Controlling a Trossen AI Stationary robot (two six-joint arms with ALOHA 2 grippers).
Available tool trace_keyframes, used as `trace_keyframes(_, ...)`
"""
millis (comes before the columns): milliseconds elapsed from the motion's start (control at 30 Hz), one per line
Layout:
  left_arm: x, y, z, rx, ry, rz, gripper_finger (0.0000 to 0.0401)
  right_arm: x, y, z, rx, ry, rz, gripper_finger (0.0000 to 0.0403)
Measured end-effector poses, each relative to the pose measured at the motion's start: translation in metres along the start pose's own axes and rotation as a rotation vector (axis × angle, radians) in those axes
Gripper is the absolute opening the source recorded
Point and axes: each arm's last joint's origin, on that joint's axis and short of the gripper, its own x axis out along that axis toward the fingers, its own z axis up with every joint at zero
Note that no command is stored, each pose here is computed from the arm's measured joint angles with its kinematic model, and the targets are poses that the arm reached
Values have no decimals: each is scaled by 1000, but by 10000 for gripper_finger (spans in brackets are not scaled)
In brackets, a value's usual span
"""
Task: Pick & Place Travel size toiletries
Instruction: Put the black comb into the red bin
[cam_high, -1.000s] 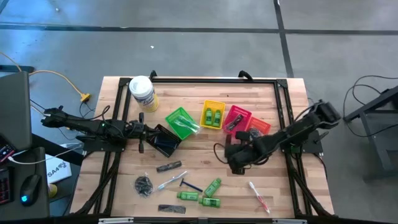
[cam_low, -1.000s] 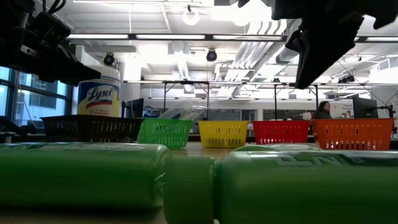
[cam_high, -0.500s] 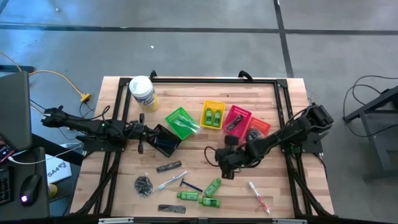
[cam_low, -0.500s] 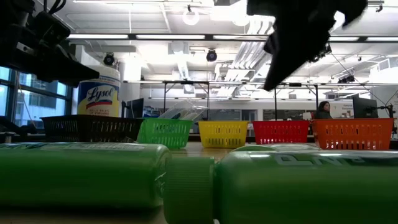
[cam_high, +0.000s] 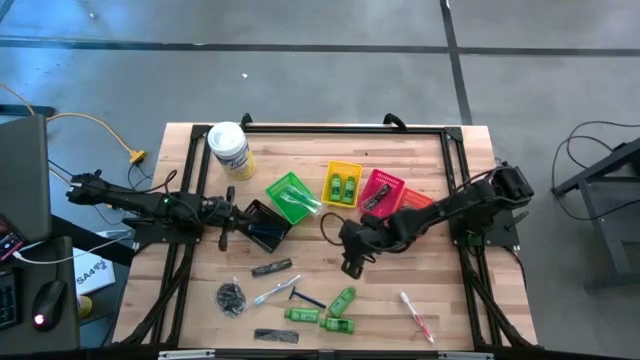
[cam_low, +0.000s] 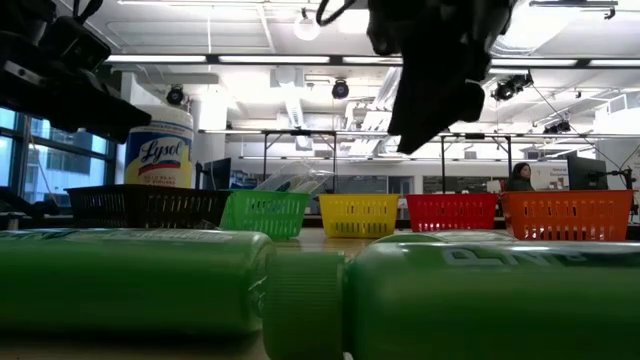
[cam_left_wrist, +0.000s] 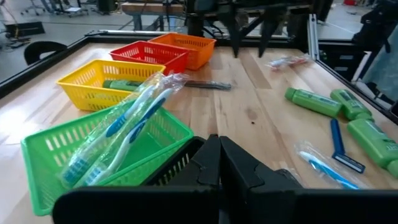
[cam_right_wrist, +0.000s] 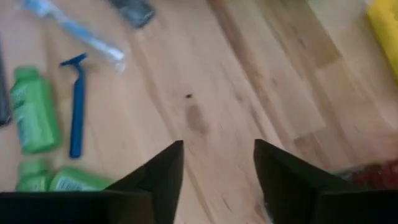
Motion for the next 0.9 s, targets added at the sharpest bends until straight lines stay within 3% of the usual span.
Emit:
trace_keyframes(267, 0, -1, 0, 1, 6, -24, 0, 3, -11, 6, 215, 27, -20, 242)
trace_keyframes(633, 0, -1, 0, 34, 6, -28, 0, 19, -12, -2, 347, 54, -102, 244)
trace_keyframes(900, -1, -1, 2, 56, 13, -33, 0, 26, -14, -8, 355, 60, -161, 244)
